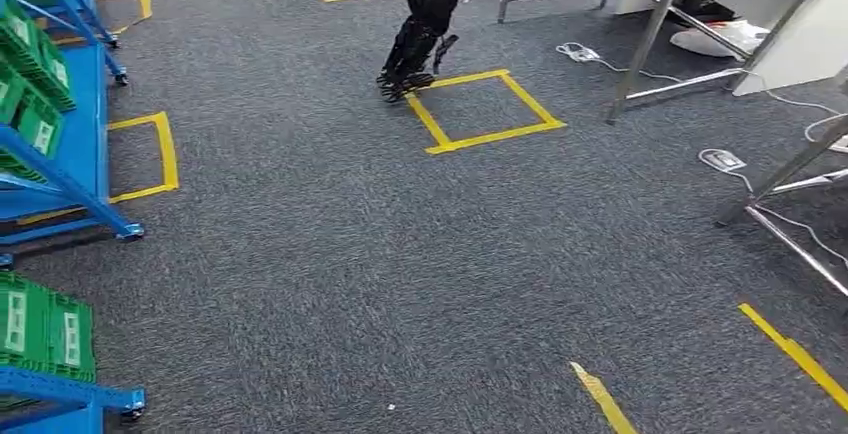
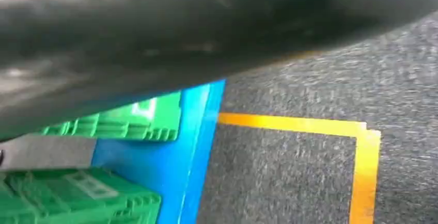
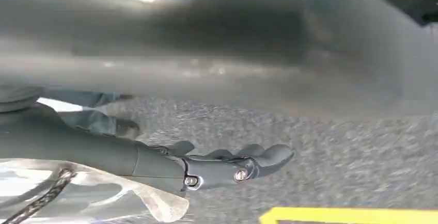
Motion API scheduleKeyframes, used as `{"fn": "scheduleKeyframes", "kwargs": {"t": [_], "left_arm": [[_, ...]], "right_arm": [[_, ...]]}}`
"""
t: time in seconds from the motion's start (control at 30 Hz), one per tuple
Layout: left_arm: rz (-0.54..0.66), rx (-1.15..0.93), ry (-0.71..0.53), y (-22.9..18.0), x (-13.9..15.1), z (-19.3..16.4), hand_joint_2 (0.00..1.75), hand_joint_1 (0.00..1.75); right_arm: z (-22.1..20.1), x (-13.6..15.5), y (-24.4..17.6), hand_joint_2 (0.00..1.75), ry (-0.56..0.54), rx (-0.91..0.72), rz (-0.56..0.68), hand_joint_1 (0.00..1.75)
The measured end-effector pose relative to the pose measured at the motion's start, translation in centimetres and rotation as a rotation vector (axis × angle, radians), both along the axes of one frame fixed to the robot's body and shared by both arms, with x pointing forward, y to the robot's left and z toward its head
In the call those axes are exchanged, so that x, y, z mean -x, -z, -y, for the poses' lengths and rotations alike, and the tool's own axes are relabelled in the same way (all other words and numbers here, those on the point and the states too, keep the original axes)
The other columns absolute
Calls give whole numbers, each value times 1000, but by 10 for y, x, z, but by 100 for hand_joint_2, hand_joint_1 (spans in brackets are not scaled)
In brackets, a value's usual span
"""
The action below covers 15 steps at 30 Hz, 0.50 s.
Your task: Take the parts from the cabinet and place them on the table.
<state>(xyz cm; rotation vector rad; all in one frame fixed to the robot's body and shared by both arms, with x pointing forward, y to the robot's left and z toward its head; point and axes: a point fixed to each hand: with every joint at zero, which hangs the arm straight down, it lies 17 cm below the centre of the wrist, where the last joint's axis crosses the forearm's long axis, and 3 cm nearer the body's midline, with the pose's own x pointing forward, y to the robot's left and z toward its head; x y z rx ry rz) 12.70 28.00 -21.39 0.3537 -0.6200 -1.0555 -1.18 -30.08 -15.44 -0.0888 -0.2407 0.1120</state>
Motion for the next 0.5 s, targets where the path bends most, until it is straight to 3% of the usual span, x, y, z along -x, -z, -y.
{"fn": "scheduleKeyframes", "kwargs": {"t": [0.2,0.3,0.5], "left_arm": [[-2,-26,-85,-3,10,-13,0,0],[-66,-77,-125,-1,25,-26,0,0],[-60,-73,-129,-6,17,-26,0,0]], "right_arm": [[-7,-6,1,0,-50,-23,5,0],[-12,-17,7,0,-64,-40,12,0],[-17,-13,19,0,-107,-47,-5,0]]}}
